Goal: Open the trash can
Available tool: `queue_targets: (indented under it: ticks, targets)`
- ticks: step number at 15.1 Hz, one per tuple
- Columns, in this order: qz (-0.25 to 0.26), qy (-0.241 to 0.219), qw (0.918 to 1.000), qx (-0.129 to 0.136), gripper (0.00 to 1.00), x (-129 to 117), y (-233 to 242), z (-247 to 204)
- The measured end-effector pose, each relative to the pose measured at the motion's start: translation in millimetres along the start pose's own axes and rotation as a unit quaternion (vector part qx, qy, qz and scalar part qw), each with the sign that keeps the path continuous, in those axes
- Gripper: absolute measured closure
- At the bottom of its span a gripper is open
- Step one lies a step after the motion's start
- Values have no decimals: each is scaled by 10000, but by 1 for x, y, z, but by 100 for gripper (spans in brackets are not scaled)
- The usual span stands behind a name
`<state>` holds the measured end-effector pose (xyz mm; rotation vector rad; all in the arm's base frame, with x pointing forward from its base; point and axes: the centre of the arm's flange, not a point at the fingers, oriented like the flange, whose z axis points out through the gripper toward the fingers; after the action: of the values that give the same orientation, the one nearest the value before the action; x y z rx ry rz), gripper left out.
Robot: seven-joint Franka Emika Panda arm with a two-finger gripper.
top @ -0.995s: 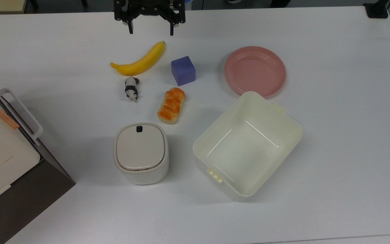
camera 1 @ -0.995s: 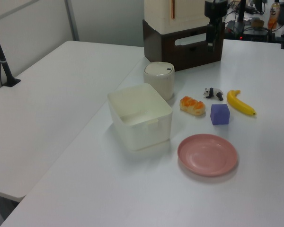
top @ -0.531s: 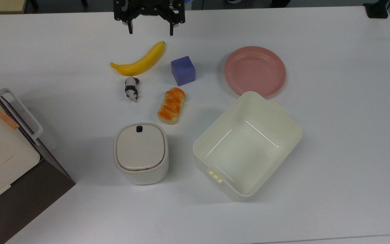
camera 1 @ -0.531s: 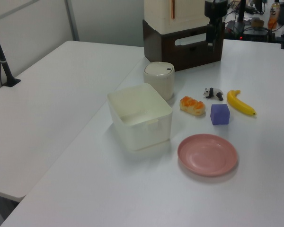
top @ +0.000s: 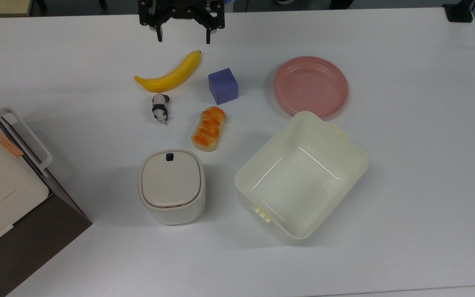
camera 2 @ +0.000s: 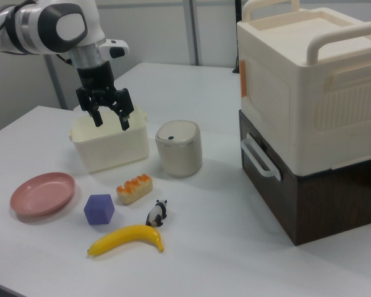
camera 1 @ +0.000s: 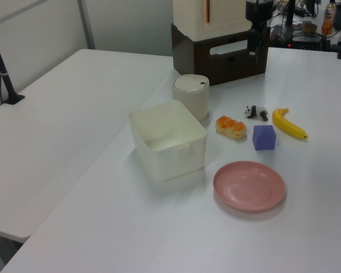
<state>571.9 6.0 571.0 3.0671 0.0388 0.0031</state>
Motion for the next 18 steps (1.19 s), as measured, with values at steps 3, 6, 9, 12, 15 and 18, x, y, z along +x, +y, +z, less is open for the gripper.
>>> queue_targets:
  ticks: [3,6,9,12,15,18]
  targets:
    - [-90,-2,10000,0,37,0,0,0]
    - [-166,-3,9999,0,68,0,0,0]
    - [-178,-7,9998,0,94,0,0,1]
    - [-182,-8,9998,0,99,0,0,1]
    - [-190,-3,9998,-1,99,2,0,3]
    - [-197,399,9990,-11,99,23,-1,10]
